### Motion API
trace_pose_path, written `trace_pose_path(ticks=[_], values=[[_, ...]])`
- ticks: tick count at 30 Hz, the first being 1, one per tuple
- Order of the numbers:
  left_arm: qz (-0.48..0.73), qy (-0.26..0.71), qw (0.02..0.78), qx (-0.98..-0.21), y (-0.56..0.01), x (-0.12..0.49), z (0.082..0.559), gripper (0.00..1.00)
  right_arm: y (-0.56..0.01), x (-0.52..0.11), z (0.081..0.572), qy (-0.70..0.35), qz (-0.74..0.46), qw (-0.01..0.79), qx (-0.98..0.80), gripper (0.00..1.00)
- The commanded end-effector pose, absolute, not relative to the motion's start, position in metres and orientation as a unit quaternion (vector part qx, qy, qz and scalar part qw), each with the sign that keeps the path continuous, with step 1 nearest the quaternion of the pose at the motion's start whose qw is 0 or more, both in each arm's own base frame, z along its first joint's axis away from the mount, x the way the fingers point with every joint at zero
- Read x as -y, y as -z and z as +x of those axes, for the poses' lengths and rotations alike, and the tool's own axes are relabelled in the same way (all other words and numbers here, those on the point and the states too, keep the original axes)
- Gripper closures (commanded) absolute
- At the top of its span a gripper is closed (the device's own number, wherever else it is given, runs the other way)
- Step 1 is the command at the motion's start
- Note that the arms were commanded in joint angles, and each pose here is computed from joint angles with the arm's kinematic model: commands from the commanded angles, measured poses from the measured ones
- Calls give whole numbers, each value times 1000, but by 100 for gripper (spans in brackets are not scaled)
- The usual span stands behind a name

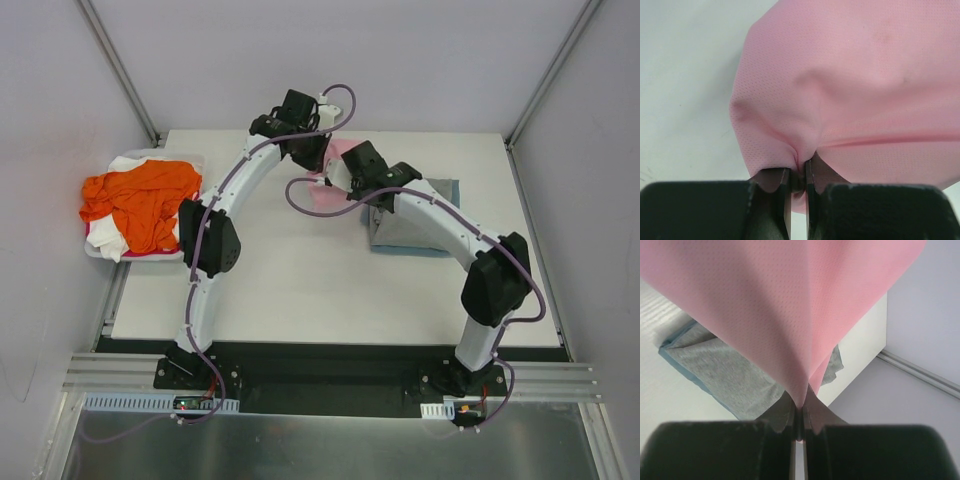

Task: Fold and stack the t-shirts
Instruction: Neatly place the folded tshirt to the corner

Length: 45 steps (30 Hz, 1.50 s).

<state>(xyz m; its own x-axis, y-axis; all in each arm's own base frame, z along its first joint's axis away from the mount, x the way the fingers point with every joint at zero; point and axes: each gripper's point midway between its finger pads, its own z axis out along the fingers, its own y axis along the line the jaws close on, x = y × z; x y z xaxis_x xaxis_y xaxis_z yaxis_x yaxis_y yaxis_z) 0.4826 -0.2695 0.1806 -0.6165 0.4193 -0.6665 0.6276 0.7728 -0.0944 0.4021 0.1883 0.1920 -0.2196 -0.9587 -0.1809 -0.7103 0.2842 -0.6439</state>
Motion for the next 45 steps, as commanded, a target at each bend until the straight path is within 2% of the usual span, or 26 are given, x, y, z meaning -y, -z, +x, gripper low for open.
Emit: trace_pose_path(ticks=[1,9,21,36,45], values=[[284,125,335,-890,-176,259,500,100,-217,-133,383,281,-522,248,-766,99],[297,128,338,-884,-163,294,503,100,-202,-84,364,283,-496,216,-792,99],[283,113,355,-884,-157,312,512,100,-212,-18,348,289,-439,216,-823,99],[330,112,336,-875,-117,370,487,100,-198,0,317,281,-428,191,-837,99],[332,107,364,-864,-122,394,489,100,-185,2,306,272,-426,164,-847,99]])
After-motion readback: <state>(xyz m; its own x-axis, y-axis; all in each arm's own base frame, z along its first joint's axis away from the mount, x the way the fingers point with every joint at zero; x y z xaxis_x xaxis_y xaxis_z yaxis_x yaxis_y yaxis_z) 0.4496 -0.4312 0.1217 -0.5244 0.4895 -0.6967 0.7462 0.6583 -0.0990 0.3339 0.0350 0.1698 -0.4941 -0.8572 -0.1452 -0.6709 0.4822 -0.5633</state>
